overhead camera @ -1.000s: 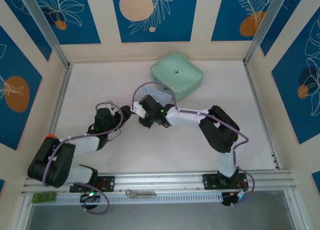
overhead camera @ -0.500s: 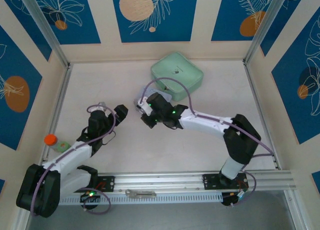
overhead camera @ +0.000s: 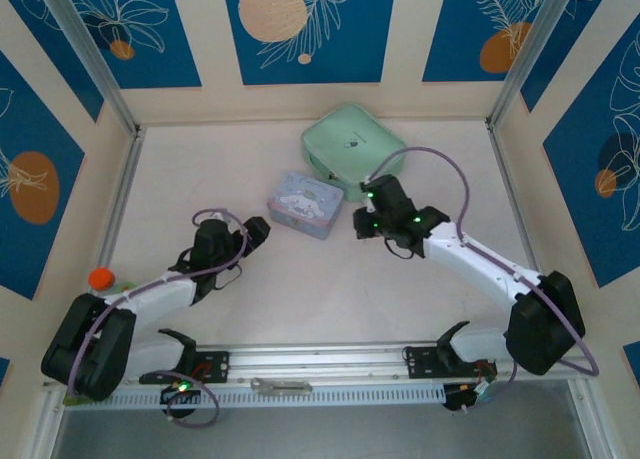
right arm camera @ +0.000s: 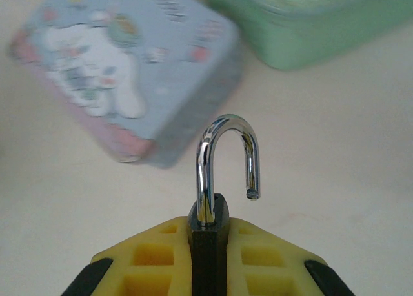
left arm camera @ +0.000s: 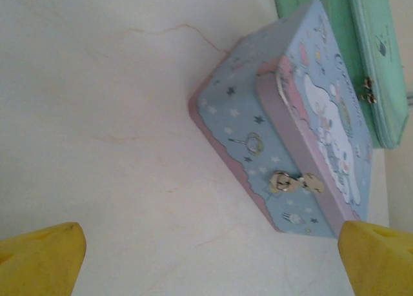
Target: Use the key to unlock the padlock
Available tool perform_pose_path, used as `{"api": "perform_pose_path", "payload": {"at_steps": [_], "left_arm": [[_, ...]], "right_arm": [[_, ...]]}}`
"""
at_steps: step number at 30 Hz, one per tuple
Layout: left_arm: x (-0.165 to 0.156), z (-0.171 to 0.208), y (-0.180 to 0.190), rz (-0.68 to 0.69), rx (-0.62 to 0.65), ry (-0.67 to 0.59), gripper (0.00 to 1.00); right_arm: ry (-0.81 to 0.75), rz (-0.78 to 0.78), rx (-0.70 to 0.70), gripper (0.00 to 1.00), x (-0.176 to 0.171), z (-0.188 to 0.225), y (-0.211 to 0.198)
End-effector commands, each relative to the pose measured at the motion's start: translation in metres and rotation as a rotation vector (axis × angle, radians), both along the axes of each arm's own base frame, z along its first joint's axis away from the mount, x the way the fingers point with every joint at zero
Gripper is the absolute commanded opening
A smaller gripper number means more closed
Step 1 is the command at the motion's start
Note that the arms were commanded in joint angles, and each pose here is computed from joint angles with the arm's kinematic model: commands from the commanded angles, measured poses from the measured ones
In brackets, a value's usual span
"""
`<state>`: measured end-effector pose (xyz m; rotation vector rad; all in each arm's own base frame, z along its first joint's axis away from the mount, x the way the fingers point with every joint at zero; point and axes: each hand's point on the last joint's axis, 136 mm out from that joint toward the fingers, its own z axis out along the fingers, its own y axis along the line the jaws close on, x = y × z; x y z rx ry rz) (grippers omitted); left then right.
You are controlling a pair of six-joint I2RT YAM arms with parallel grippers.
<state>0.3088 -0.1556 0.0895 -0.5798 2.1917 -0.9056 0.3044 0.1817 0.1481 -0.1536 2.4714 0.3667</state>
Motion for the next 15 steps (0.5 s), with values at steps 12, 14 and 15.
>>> {"api": "perform_pose_path", "payload": {"at_steps": [12, 14, 15], "left_arm": [[0.009, 0.018, -0.033, -0.061, -0.024, -0.064, 1.00], [0.008, 0.017, -0.032, -0.051, -0.019, -0.065, 1.00], [0.006, 0.016, -0.031, -0.047, -0.014, -0.064, 1.00]], "right_arm": [[0.269, -0.126, 0.058, 0.00, -0.015, -0.065, -0.024], [0.282, -0.116, 0.035, 0.00, -0.013, -0.071, -0.020], [0.287, -0.114, 0.018, 0.00, -0.012, -0.074, -0.019]]}}
